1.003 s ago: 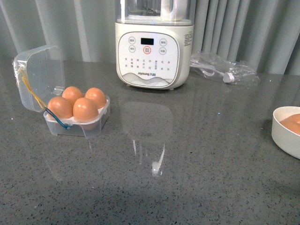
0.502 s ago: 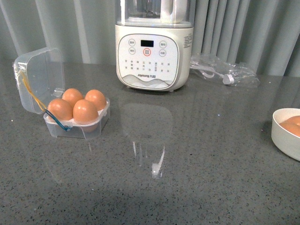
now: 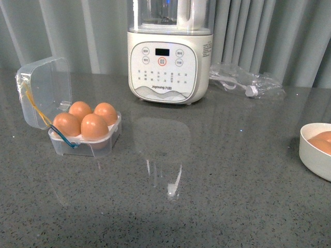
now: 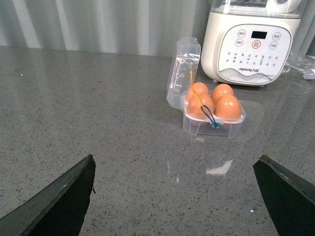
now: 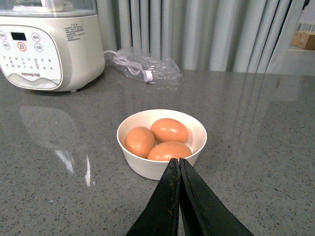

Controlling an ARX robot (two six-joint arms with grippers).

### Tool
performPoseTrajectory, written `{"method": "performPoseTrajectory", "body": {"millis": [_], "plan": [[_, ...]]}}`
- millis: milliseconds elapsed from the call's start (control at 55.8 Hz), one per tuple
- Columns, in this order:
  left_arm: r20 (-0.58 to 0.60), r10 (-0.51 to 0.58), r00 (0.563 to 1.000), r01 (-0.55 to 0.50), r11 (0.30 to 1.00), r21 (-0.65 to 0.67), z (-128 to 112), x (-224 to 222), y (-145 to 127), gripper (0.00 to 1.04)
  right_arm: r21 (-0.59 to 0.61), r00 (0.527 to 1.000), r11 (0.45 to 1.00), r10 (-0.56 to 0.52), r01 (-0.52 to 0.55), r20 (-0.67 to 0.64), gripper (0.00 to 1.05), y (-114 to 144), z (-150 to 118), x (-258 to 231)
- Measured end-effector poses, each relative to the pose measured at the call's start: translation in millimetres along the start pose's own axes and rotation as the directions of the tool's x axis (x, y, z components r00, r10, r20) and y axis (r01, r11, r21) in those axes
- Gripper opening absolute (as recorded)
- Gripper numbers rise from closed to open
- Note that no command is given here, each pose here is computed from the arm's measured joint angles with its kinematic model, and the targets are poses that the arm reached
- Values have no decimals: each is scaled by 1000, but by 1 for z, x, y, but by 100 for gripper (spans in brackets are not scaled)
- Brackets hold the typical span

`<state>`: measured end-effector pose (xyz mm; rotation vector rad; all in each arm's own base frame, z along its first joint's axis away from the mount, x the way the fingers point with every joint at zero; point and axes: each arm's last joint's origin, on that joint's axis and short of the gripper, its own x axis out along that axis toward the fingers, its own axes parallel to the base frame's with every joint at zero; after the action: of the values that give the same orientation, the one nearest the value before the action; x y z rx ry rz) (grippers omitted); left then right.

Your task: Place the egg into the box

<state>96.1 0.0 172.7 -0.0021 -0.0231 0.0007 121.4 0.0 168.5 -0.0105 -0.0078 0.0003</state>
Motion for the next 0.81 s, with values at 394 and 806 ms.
{"method": "performPoseTrajectory", "body": {"millis": [394, 806], "plan": [[0, 0, 1000, 0, 1000, 0, 0, 0, 0, 98, 0, 1000, 1000, 0, 0, 1, 3, 0, 0, -11], [0, 0, 1000, 0, 1000, 0, 0, 0, 0, 98, 0, 1000, 1000, 0, 0, -6, 3, 0, -3, -24]]}}
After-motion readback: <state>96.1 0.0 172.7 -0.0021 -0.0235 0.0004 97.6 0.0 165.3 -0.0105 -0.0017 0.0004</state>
